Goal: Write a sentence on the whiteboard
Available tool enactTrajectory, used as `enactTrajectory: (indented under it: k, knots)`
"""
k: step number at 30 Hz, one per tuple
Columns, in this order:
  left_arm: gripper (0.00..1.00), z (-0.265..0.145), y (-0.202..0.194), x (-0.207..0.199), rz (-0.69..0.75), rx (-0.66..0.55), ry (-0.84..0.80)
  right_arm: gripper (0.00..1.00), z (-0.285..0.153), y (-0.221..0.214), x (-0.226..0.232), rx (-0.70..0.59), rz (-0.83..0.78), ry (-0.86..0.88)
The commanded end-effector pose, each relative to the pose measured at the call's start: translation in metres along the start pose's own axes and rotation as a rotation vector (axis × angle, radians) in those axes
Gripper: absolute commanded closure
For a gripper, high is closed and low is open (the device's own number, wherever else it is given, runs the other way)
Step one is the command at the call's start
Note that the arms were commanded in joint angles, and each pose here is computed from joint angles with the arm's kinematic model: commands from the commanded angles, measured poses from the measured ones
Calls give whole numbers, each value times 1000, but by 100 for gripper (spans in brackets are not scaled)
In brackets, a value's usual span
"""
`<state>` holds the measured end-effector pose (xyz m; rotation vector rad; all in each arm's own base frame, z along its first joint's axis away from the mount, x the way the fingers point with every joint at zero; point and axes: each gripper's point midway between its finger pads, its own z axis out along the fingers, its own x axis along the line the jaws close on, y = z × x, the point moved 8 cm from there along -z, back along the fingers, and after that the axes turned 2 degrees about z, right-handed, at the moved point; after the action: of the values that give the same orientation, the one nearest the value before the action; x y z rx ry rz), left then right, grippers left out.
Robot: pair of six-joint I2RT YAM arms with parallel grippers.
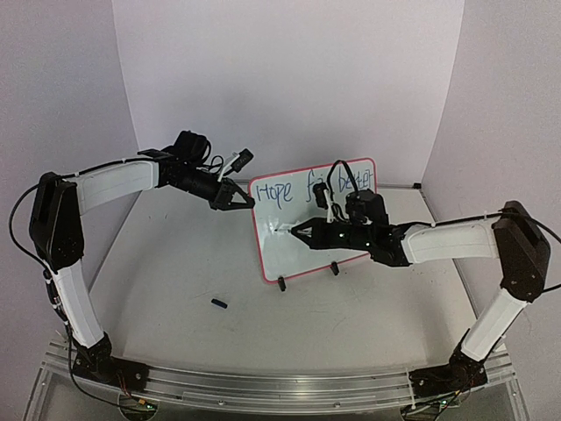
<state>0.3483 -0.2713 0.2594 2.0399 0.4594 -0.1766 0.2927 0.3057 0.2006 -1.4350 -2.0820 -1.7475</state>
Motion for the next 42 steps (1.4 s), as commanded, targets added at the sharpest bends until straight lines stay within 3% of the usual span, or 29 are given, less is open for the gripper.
enactTrajectory:
  k: [1,19,42]
  knots:
    - [100,22,-38,-6,-53,171,-9,100,8,17,8,-64,-19,22]
    - [100,21,-37,-7,-51,170,-6,100,7,-4,-6,26,-14,-38]
    - [100,20,-35,-8,-45,168,-4,100,-8,30,12,-99,-27,-50]
